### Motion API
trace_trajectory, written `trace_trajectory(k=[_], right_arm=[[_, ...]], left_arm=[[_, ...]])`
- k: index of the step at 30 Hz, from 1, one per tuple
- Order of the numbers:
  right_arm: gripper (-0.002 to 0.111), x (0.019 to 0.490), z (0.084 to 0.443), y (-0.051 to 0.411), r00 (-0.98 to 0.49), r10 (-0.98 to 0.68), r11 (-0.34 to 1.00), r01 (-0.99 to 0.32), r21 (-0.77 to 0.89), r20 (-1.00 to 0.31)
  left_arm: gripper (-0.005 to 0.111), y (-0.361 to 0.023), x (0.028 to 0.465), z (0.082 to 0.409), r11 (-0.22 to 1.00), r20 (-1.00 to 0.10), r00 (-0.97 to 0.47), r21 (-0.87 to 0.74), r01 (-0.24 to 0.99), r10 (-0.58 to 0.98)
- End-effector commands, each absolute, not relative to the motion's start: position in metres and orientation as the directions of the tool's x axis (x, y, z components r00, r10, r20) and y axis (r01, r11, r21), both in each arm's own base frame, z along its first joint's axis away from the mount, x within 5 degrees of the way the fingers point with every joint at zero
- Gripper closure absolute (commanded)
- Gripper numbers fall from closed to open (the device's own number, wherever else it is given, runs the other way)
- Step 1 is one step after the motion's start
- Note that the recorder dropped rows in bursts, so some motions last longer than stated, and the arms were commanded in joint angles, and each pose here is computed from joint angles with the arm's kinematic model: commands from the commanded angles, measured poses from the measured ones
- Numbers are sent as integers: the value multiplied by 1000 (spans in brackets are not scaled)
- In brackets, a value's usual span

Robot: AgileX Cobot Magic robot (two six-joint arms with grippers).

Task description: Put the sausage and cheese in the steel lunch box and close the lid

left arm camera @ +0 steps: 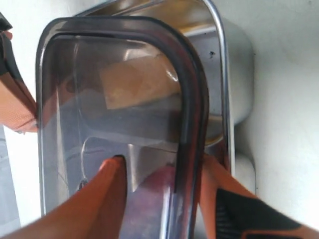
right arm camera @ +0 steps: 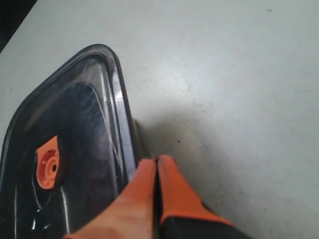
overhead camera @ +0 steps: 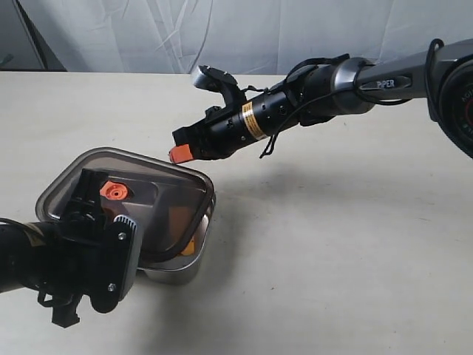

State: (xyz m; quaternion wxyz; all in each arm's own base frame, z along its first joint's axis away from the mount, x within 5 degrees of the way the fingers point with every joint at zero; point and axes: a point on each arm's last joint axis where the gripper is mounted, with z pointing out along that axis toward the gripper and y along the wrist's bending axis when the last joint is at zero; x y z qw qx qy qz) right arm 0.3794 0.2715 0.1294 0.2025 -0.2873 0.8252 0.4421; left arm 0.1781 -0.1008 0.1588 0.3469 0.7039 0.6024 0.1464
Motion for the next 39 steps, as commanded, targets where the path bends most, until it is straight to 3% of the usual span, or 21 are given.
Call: trace_trajectory(k=[1,11,21,28,34,39], right_arm=[[109,380,133,272,-742,-297,437,-665,605,-601],[109,382,132,273,-741,-291,453,-664,594,-605],[109,382,132,273,-738,-292,455,-667,590,-609],[109,368,133,287,-709,-343,384,-704,597,-616],[109,358,134,298,-699,-369,348,-715,606,-612],[109,353,135,302,-696,-383,318,-717,620,-608]], left_arm=[[63,-101,175,170,-7,-240,235,686,727,942],[63,-100,168,177,-14,-258,255,676,737,932],[65,-90,174,211,254,-389,142,794,552,910],[83,-87,177,216,286,-396,130,820,496,909],[100,-76,185,229,489,-521,9,807,331,853],[107,-71,186,232,531,-546,-21,803,273,837]])
